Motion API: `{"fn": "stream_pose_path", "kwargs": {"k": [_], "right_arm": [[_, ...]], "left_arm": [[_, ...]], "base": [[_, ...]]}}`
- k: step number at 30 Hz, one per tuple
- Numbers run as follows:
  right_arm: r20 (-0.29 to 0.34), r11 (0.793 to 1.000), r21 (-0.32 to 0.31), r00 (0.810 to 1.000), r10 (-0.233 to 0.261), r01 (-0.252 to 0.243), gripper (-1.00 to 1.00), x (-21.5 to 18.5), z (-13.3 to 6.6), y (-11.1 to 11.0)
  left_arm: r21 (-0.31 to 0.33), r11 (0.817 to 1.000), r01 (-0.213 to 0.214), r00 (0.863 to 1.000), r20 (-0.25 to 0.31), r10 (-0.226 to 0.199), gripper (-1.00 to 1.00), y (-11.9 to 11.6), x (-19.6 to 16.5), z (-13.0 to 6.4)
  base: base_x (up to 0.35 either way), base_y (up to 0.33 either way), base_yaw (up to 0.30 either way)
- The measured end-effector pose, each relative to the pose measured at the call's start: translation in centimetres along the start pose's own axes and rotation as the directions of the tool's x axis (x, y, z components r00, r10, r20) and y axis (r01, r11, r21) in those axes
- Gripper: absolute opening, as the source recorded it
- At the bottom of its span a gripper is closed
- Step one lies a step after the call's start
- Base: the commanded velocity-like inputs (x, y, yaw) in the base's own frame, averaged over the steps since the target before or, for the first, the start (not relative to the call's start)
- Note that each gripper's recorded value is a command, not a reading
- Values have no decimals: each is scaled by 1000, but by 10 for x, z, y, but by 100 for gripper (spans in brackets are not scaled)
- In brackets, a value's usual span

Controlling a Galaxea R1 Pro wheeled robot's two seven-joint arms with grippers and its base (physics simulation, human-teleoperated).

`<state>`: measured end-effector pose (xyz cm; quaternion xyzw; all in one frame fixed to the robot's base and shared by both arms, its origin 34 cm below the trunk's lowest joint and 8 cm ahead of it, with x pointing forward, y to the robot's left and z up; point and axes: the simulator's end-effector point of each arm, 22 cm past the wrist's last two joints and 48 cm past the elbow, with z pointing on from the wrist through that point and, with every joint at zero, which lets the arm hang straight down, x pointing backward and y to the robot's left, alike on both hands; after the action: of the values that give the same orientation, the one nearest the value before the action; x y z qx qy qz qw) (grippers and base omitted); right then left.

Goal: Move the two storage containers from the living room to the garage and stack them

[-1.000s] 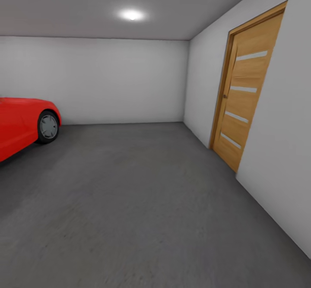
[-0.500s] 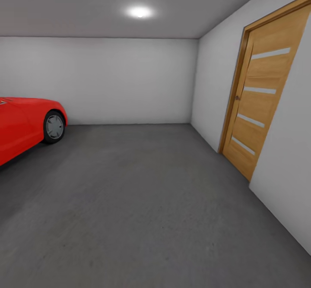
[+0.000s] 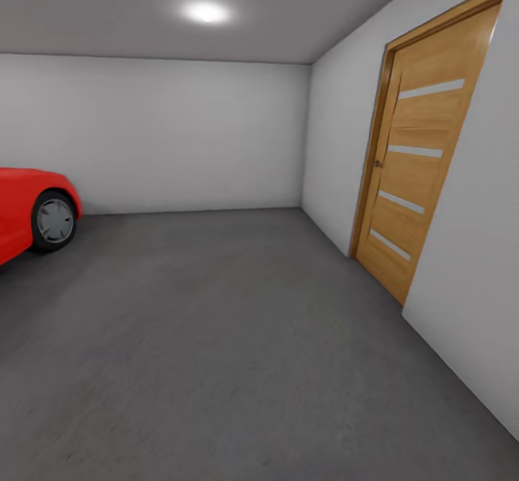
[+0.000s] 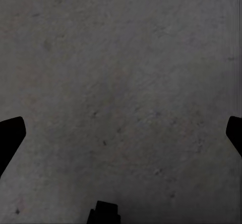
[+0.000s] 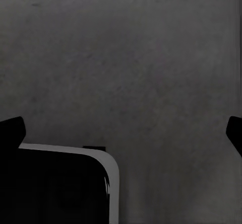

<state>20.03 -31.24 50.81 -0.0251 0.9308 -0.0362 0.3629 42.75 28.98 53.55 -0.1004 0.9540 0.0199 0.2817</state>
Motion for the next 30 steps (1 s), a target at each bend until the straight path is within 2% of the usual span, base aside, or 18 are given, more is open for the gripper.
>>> {"fn": "stream_pose_path", "kwargs": {"k": [8,12,17,30], "right_arm": [[-1,1000,0,1000,0,0,100,0,0,0],[-2,1000,-1,1000,-1,1,100,0,0,0],[-1,1000,-1,1000,-1,1,100,0,0,0],[0,1000,0,1000,0,0,100,0,0,0]], "left_arm": [[-1,1000,0,1000,2,0,100,0,0,0],[-2,1000,1,1000,5,-1,100,1,-1,0],[-1,1000,1,1000,3,-1,100,0,-1,0],[0,1000,0,1000,0,0,100,0,0,0]], "base": [[320,0,-11],[122,0,-57],[189,0,-238],[318,0,-274]]}}
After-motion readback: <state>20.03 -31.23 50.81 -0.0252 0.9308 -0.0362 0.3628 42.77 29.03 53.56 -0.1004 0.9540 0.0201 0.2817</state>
